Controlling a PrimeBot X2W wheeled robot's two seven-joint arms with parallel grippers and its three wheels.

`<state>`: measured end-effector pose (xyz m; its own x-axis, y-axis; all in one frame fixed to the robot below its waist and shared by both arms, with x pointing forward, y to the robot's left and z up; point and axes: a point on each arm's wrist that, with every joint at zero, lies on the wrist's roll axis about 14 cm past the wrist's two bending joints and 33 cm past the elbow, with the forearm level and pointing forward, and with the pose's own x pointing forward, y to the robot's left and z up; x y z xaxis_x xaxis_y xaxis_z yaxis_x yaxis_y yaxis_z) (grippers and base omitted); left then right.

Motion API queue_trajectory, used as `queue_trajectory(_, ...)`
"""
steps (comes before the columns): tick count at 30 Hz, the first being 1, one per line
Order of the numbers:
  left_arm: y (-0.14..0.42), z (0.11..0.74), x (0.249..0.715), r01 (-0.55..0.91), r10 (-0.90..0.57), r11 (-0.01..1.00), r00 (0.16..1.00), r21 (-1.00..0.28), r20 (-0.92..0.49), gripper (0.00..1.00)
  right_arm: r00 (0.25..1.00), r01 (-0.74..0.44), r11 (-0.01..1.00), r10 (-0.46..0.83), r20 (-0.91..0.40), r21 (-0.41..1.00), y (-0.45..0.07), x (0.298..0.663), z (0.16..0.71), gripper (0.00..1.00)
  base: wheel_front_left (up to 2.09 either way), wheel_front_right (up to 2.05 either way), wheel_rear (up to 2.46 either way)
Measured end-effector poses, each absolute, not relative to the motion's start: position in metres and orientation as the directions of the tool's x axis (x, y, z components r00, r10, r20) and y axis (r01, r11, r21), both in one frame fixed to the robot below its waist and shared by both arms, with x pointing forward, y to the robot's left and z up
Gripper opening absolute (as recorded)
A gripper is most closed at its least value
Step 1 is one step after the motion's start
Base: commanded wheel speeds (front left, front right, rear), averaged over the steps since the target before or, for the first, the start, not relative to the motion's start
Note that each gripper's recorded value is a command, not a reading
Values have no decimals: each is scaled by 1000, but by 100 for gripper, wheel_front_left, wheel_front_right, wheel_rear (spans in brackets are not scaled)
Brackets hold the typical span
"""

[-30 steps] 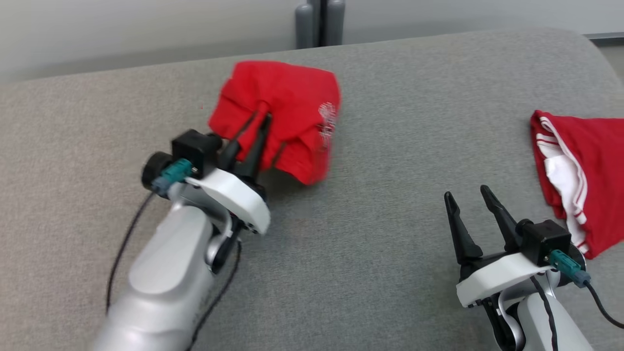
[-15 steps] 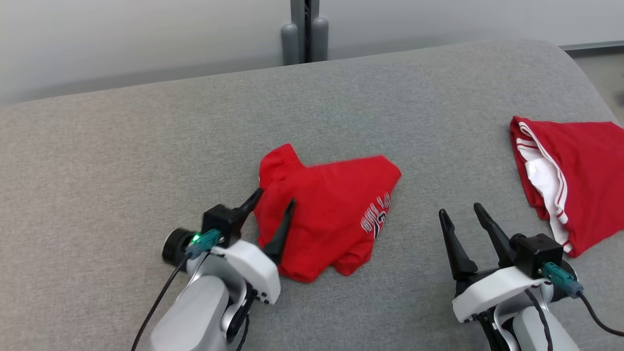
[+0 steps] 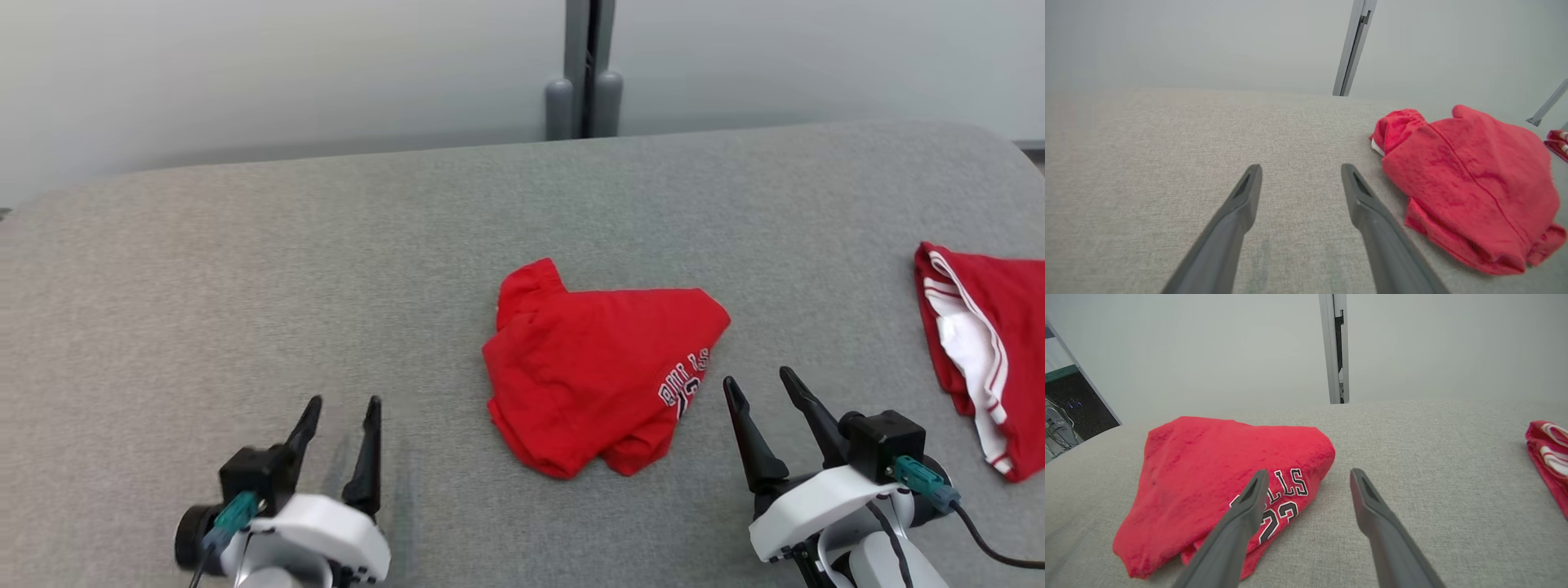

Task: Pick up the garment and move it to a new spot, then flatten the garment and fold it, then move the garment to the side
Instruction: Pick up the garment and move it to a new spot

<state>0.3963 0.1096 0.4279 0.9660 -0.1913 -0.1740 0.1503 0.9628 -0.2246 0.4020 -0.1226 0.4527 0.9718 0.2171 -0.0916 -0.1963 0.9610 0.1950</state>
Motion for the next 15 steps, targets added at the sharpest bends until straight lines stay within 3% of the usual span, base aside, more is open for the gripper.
queue_trajectory(15,194,428,330,-102,71,979,983,-178,-171,100,975,-185,961,206,-84,205,-124,379,457,100,0,0,0)
